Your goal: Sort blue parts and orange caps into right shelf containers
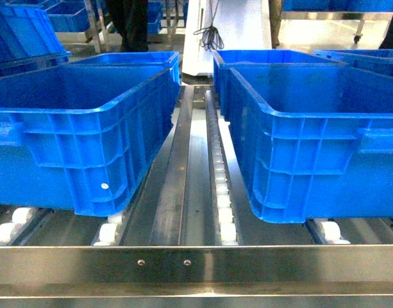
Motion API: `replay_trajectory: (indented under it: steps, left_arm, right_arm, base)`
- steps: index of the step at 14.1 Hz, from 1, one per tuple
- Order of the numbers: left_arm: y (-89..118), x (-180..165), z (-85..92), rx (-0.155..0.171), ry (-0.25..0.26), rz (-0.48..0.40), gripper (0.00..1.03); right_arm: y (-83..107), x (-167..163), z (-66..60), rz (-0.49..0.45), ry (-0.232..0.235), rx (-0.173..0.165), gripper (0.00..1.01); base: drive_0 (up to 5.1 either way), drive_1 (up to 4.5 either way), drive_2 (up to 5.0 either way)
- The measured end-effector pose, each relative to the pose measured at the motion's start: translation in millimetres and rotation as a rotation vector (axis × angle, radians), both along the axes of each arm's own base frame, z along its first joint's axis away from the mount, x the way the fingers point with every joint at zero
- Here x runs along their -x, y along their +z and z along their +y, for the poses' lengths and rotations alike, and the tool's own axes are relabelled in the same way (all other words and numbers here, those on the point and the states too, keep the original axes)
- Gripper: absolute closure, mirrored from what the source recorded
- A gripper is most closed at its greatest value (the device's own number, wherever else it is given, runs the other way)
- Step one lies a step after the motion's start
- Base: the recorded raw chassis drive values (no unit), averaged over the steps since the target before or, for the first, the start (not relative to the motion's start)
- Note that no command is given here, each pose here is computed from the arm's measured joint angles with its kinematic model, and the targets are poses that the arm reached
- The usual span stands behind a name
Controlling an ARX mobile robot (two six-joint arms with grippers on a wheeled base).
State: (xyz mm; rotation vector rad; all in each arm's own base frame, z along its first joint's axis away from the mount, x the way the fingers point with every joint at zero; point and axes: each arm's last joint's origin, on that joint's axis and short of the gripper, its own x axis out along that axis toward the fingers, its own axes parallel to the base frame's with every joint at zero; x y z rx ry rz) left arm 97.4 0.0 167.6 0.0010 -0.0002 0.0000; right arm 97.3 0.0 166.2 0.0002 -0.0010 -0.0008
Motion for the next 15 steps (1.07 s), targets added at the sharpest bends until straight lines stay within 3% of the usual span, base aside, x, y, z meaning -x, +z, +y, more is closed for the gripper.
replay_trajectory:
  steps: [15]
  left_arm:
    - [0.0, 0.0, 0.0, 0.0, 0.0, 0.0, 0.05]
  right_arm:
    - [0.0, 0.0, 0.0, 0.0, 0.0, 0.0, 0.03]
  base:
    - [0.0, 0.0, 0.0]
